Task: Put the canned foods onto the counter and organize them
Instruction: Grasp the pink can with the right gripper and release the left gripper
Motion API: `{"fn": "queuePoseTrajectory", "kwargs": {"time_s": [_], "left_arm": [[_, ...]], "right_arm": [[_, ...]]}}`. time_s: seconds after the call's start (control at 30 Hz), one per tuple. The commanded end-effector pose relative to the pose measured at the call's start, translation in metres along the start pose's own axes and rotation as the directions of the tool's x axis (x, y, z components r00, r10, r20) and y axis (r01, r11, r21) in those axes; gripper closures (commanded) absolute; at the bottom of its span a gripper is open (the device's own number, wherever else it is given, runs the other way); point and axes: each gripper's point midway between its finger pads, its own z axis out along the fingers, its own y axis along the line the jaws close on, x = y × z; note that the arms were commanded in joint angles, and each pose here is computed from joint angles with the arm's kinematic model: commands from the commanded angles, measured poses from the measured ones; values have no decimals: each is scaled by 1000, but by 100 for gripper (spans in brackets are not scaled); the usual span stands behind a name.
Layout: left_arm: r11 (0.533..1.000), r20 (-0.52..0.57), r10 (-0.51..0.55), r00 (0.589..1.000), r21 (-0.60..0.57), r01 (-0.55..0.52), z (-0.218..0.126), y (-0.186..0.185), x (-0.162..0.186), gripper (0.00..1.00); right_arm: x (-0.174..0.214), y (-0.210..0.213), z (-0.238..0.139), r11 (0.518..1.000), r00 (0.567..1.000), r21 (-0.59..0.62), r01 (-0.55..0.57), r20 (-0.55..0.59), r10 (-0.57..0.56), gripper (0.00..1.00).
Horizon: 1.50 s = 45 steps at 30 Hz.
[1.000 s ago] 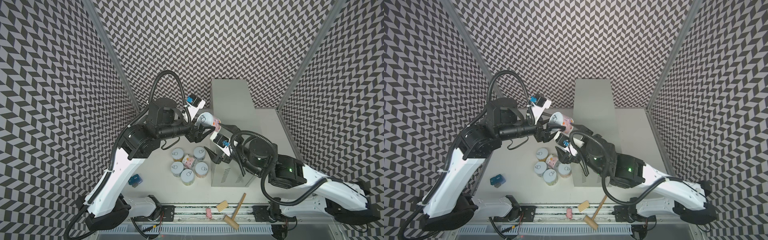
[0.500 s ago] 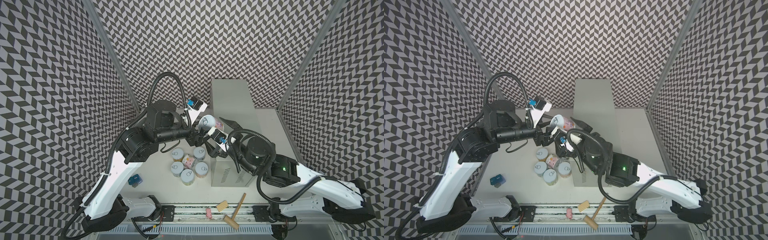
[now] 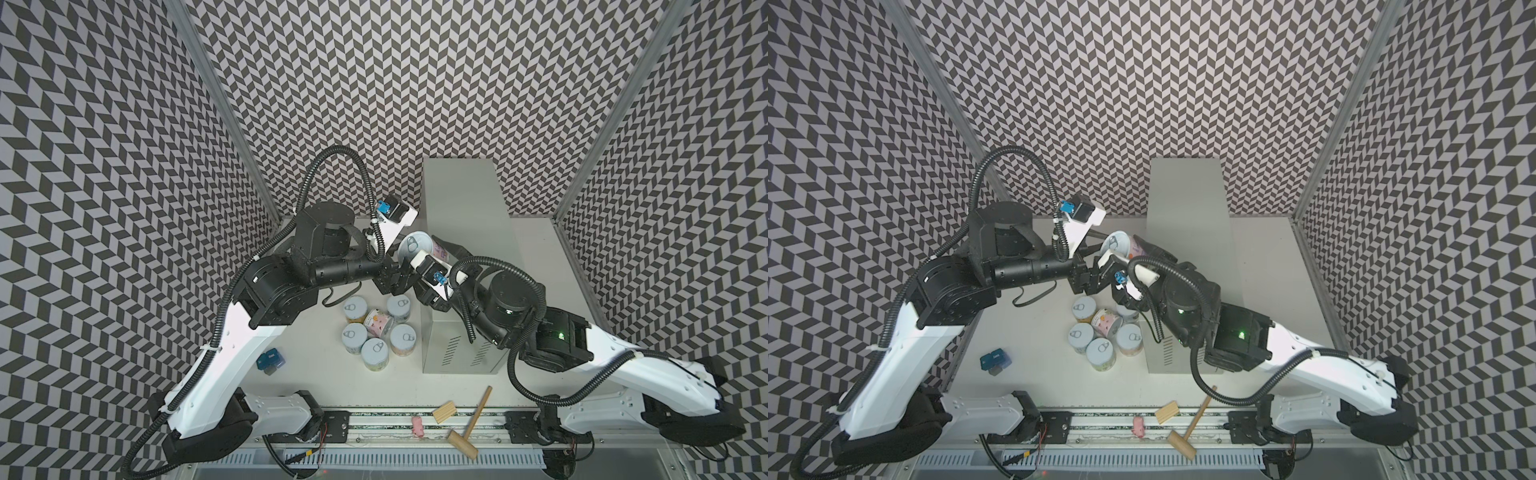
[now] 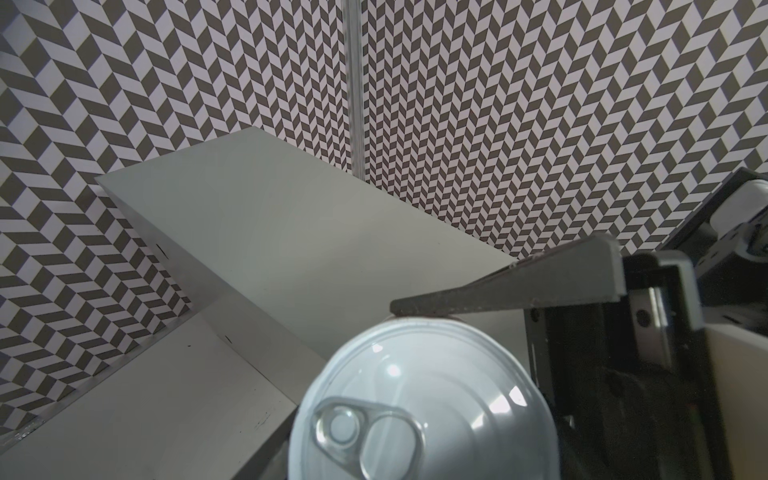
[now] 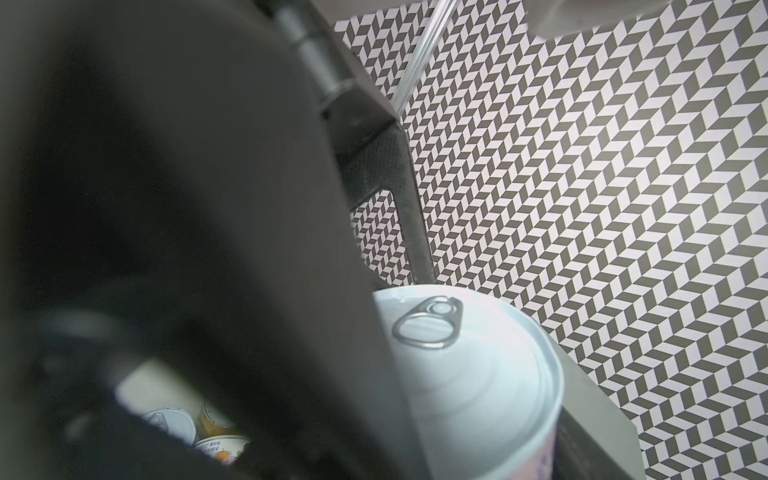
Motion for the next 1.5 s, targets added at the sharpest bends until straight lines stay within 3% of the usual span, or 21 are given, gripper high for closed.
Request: {"fn": "queuePoseTrajectory", "kwargs": {"time_s": [0.0, 0.1, 0.13, 0.2, 0.23, 0.43, 0.6, 0.73, 0.93, 1.13, 1.47], "left_arm": [[999, 116, 48, 992, 5, -49, -15, -8, -29, 42], [999, 128, 45, 991, 8, -46, -14, -8, -34, 30], [999, 133, 42, 990, 10, -44, -14, -8, -36, 24], [999, 148, 36, 988, 5, -37, -14, -7, -40, 2], [1000, 159, 31, 987, -3, -31, -15, -6, -43, 0], [992, 245, 23, 969, -125, 8, -30, 13, -58, 0], [982, 240, 32, 970, -188, 15, -27, 26, -52, 0], [981, 224, 56, 973, -194, -12, -20, 28, -36, 0], [986, 215, 108, 971, -149, -77, -12, 20, -9, 0], [989, 161, 121, 980, -108, -104, 2, 16, 5, 0], [990, 199, 138, 970, -31, -135, 0, 1, 14, 0]], "right_arm": [[-13, -15, -1, 995, 994, 18, -102, 38, 101, 36], [-10, -22, -4, 991, 990, 22, -132, 49, 131, 38], [-9, -25, -4, 989, 989, 26, -143, 51, 141, 38], [-7, -33, -5, 984, 983, 25, -174, 61, 173, 39], [-6, -38, -6, 981, 979, 26, -193, 70, 191, 39], [12, -78, -11, 941, 939, 56, -333, 111, 325, 40], [38, -120, -8, 892, 895, 101, -441, 125, 428, 40], [61, -154, 5, 852, 862, 134, -506, 118, 493, 40], [77, -194, 17, 832, 831, 91, -547, 182, 526, 40], [98, -211, 42, 853, 847, 67, -518, 178, 501, 40], [131, -232, 84, 867, 867, 81, -491, 144, 477, 38]]}}
